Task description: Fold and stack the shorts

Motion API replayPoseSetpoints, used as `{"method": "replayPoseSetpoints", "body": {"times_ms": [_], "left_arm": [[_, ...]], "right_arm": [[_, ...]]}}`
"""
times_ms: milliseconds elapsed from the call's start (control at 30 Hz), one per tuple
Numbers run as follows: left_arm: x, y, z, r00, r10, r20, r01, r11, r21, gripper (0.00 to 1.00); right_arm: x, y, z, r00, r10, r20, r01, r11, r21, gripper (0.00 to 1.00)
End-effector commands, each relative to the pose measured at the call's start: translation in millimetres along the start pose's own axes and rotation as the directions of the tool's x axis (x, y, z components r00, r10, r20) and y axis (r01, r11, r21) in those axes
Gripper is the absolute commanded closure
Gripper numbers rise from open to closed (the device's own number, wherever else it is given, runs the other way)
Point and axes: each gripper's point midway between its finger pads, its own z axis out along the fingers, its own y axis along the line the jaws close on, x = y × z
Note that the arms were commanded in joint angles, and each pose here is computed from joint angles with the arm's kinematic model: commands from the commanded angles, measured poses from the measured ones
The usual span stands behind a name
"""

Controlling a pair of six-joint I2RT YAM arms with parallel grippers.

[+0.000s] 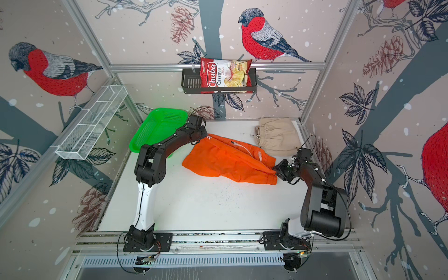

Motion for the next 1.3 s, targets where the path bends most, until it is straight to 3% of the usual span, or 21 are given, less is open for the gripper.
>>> {"method": "replayPoseSetpoints", "body": {"times_ms": [0, 200, 333, 467, 533, 633, 867, 1067, 1267], "left_arm": [[-16.0, -12.1, -0.2, 0.998, 0.024, 0.049, -0.025, 0.999, 0.032, 0.46], [-39.7, -25.3, -32.2, 0.994, 0.053, 0.099, -0.060, 0.996, 0.062, 0.20], [-44.4, -35.2, -75.2, 0.990, 0.069, 0.123, -0.085, 0.988, 0.129, 0.18], [-3.1, -33.4, -107.0, 0.994, 0.051, 0.097, -0.075, 0.961, 0.264, 0.37], [23.9, -24.3, -109.1, 0.998, 0.027, 0.054, -0.042, 0.952, 0.302, 0.46], [60.9, -7.5, -99.8, 1.000, 0.006, -0.025, 0.001, 0.953, 0.302, 0.61], [112.2, 31.9, -78.0, 0.992, -0.043, -0.116, 0.069, 0.970, 0.234, 0.89], [142.8, 61.1, -67.3, 0.983, -0.056, -0.175, 0.083, 0.985, 0.151, 1.00], [169.3, 92.7, -74.5, 0.976, -0.079, -0.201, 0.097, 0.992, 0.082, 1.00]], "right_arm": [[-33.6, 23.1, -11.5, 0.990, -0.021, 0.137, 0.028, 0.998, -0.051, 0.49], [-65.9, 56.2, -67.4, 0.933, -0.111, 0.343, 0.118, 0.993, 0.000, 0.41], [-59.5, 72.1, -98.9, 0.884, -0.182, 0.431, 0.190, 0.982, 0.024, 0.44], [-10.9, 101.8, -81.8, 0.868, -0.297, 0.398, 0.351, 0.934, -0.069, 0.52], [22.8, 115.1, -58.1, 0.870, -0.354, 0.342, 0.424, 0.892, -0.155, 0.56], [61.5, 118.6, -19.2, 0.884, -0.398, 0.245, 0.451, 0.866, -0.216, 0.60], [83.7, 79.6, 48.5, 0.909, -0.411, 0.065, 0.416, 0.902, -0.117, 0.65], [81.9, 51.1, 68.2, 0.914, -0.405, 0.012, 0.405, 0.914, -0.038, 0.65], [92.7, 17.2, 71.6, 0.919, -0.393, -0.035, 0.394, 0.918, 0.028, 0.65]]}}
